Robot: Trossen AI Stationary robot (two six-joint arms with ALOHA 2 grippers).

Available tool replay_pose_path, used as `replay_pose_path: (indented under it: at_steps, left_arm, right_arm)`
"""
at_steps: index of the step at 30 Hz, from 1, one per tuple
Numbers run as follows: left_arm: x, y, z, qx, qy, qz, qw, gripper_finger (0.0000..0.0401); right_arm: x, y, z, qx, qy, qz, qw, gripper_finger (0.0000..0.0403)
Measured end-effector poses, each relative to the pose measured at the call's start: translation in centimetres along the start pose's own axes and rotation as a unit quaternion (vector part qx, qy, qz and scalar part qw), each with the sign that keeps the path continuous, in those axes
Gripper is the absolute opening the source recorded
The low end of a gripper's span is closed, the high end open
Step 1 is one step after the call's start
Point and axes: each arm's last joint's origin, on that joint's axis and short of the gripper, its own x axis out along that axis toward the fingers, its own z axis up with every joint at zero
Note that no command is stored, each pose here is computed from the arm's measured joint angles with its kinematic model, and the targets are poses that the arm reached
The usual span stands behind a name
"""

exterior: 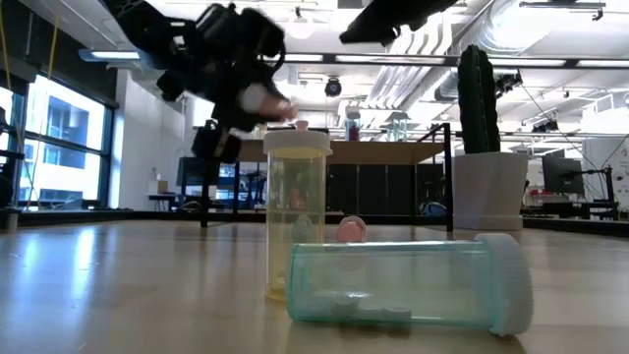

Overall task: Pick and place medicine bottles onto shelf by color
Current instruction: Put the left pink pill bottle on the shelf aligned with the other pink pill bottle

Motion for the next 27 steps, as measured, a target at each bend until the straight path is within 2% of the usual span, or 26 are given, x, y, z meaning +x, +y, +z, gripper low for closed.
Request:
replay_pose_path:
  at_steps: [3,6,8,14,17,23,27]
  left_arm:
    - [0.1,-1.0,0.3,-0.028,-0.032,-0.032,0.999,0.0092]
    - [0.1,-1.7,0.6,-0.050,-0.084,-0.054,0.994,0.0092]
    - [0.0,-2.2,0.9,-0.047,-0.113,-0.075,0.990,0.0092]
    - [-0.4,-3.4,1.5,-0.030,-0.219,-0.119,0.968,0.0092]
    - [-0.6,-4.1,1.7,-0.031,-0.249,-0.149,0.956,0.0092]
    - [-0.6,-4.4,1.5,-0.042,-0.250,-0.165,0.953,0.0092]
    - [-0.1,-4.6,1.0,-0.061,-0.242,-0.171,0.953,0.0092]
  right_arm:
    - [0.0,1.0,0.3,-0.121,-0.007,0.016,0.992,0.0167]
    - [0.0,1.9,0.7,-0.235,-0.021,0.023,0.972,0.0167]
    - [0.0,2.4,1.1,-0.283,-0.029,0.008,0.959,0.0167]
    - [0.0,2.8,1.3,-0.391,0.014,-0.061,0.918,0.0167]
    - [-0.1,2.7,1.3,-0.429,0.036,-0.083,0.899,0.0167]
    - [-0.1,2.3,1.2,-0.504,0.078,-0.116,0.852,0.0167]
    - [-0.2,2.2,1.5,-0.526,0.071,-0.129,0.837,0.0167]
